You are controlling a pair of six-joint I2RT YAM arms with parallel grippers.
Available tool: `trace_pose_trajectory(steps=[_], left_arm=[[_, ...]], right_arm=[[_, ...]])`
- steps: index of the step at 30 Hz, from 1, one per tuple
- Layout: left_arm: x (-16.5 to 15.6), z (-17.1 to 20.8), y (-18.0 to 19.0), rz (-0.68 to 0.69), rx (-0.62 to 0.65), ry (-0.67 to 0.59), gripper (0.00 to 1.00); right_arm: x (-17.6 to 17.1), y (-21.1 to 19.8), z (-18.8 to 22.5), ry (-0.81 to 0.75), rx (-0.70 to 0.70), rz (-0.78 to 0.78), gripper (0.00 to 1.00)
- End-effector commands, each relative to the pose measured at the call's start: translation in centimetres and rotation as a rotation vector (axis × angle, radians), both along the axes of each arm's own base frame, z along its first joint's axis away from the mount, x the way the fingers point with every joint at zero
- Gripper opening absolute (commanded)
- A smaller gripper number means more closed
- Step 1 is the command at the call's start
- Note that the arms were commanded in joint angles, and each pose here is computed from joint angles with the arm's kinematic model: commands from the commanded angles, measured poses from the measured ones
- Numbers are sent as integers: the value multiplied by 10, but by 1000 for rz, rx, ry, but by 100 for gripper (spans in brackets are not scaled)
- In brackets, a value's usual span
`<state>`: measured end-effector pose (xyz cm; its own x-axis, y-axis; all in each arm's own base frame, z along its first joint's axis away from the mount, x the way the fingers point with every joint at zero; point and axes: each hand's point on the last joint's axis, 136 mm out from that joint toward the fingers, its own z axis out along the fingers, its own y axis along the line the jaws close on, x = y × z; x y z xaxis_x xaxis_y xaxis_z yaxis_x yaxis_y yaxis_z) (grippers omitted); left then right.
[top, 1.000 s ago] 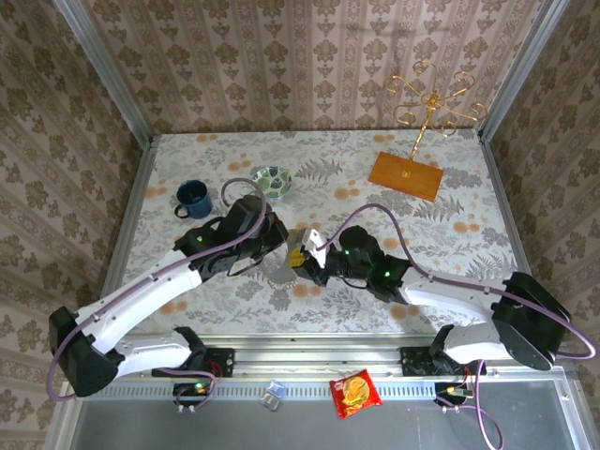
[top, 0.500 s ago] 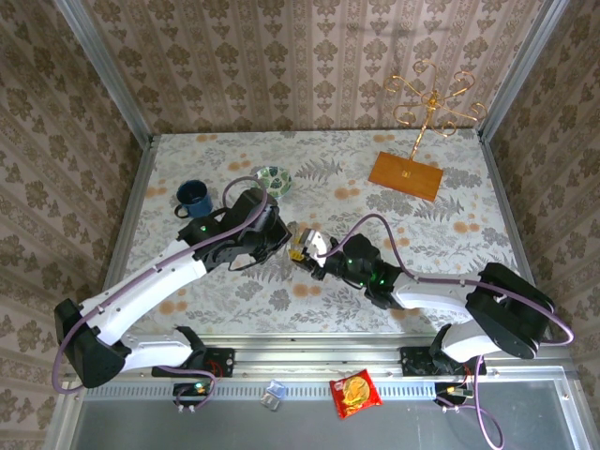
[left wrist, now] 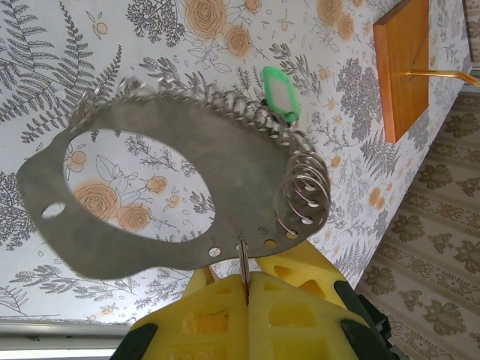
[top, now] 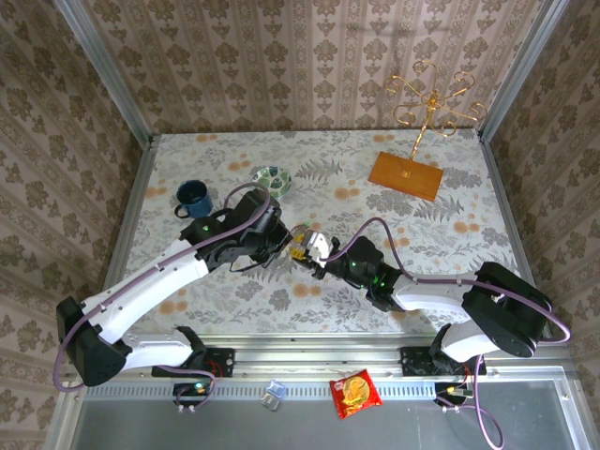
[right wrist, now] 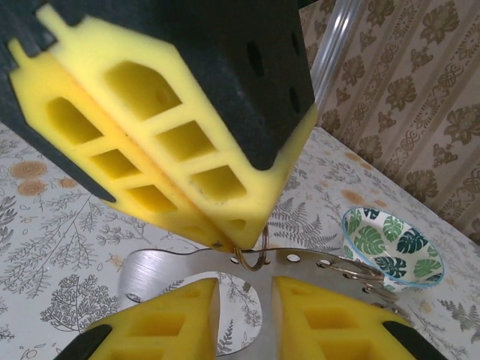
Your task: Put the keys on the keyring
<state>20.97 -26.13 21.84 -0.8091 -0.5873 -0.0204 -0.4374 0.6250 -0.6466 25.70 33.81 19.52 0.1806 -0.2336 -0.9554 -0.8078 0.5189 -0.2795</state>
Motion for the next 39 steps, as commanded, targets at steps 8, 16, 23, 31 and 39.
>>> trace_pose_trajectory(steps=[8, 16, 23, 31, 39], left_arm=[[-6, 1, -4, 40, -39, 57, 0], [-10, -1, -6, 47, -50, 80, 0], [-15, -7, -7, 61, -50, 108, 0], [-15, -10, -4, 81, -43, 113, 0], [-18, -13, -2, 100, -42, 129, 0]], right_arm=[[2, 4, 13, -60, 37, -3, 24], [5, 9, 16, -70, 50, 1, 19], [4, 11, 24, -87, 71, 9, 19], [3, 9, 27, -98, 69, 7, 16], [-1, 9, 25, -100, 57, 27, 1]])
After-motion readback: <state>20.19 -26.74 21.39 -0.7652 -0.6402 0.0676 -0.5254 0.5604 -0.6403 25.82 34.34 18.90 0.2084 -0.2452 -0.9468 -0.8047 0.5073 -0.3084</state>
